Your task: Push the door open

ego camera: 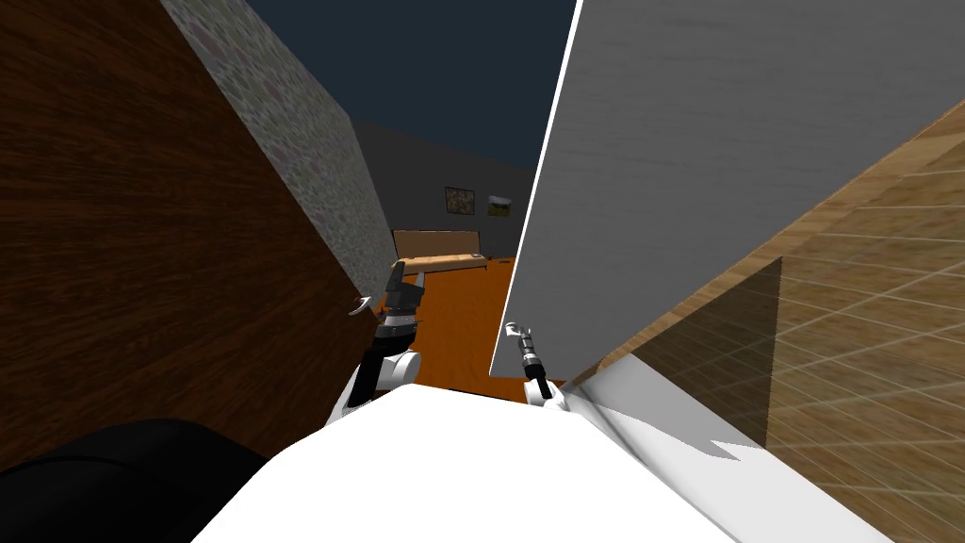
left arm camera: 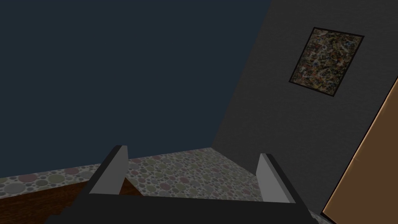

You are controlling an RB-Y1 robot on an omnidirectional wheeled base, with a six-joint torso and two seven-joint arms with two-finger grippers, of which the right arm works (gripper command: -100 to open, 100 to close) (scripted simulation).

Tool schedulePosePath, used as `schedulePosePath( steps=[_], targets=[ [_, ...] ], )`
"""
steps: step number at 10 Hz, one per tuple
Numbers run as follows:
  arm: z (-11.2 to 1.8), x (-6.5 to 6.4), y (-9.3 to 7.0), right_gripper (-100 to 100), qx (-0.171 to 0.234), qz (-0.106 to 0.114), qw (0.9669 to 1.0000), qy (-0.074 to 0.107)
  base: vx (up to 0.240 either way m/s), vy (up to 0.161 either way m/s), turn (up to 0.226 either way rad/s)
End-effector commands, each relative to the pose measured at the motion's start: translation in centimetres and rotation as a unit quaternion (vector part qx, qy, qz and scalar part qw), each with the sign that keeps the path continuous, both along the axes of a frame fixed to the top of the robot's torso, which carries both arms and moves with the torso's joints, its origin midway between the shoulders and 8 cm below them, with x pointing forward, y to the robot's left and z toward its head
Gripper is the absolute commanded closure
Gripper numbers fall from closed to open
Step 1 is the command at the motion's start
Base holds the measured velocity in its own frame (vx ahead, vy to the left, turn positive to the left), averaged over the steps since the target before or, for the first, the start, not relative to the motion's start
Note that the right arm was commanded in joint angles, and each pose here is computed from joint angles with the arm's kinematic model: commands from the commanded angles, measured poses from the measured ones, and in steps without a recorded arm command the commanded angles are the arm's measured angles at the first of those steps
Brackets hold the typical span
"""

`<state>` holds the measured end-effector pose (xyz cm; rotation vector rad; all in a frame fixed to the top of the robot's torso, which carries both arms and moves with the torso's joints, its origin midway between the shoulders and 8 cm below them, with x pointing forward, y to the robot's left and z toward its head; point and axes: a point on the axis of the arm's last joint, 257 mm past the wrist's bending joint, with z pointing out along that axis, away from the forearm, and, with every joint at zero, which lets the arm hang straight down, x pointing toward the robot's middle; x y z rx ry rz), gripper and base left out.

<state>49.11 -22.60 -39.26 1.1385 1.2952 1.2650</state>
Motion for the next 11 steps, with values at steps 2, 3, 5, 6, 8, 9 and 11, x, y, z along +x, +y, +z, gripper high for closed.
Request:
schedulePosePath(
  steps=[2,3,5,6,8,9,11],
  targets=[
    [0.3,0.2,-1.6,100,0.000,-0.022,0.9998,-0.002,0.106,0.097,-0.060],
    [0.3,0.2,-1.6,100,0.000,-0.022,0.9998,-0.002,0.087,0.085,-0.050],
    [0.3,0.2,-2.5,100,0.004,-0.039,0.9992,-0.002,0.142,0.105,-0.056],
    [0.2,0.2,-2.8,100,0.005,-0.046,0.9989,-0.001,0.164,0.089,-0.062],
    [0.2,0.2,-3.4,100,0.009,-0.058,0.9983,-0.001,0.164,0.115,-0.057],
    [0.2,0.2,-3.6,100,0.011,-0.064,0.9979,0.000,0.154,0.090,-0.056],
    [0.0,0.0,-4.4,100,0.009,-0.070,0.9975,0.002,0.116,0.056,-0.043]
  ],
)
